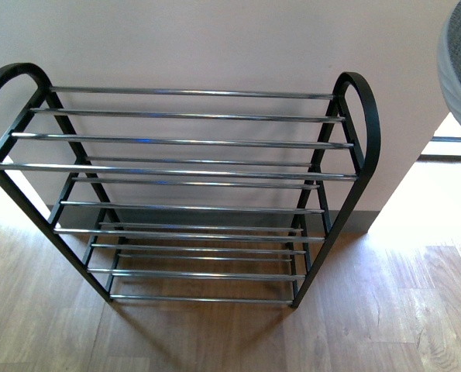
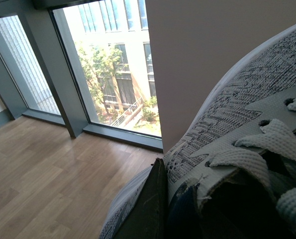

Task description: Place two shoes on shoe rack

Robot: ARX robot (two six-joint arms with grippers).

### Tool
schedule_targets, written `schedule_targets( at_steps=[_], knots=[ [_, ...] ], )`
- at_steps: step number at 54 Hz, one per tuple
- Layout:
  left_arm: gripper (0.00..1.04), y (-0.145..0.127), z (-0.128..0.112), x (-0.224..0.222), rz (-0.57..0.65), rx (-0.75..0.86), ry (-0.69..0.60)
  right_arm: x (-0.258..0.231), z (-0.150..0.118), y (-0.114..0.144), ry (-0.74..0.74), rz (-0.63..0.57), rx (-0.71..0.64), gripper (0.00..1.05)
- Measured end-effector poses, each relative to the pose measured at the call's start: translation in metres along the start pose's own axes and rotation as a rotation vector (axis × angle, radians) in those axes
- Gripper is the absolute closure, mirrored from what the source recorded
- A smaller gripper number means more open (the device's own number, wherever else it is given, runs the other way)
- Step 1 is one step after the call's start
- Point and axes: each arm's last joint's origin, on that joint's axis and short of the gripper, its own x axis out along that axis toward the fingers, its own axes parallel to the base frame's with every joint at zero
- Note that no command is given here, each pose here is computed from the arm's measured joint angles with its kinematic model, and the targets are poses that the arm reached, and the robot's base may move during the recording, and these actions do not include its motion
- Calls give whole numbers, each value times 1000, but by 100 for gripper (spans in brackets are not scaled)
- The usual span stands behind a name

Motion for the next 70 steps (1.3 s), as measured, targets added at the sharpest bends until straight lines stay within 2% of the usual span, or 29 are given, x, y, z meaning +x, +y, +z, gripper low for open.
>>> schedule_targets(
  at_steps=[58, 63, 70],
  knots=[
    [103, 0, 0, 0, -1, 1, 0, 0, 0, 0, 1, 1, 0, 103],
    [103, 0, 0, 0, -1, 1, 0, -1, 3, 0, -83, 58, -28, 103],
    [103, 0, 0, 0, -1, 1, 0, 1, 15, -2, -77, 21, -25, 103]
  ],
)
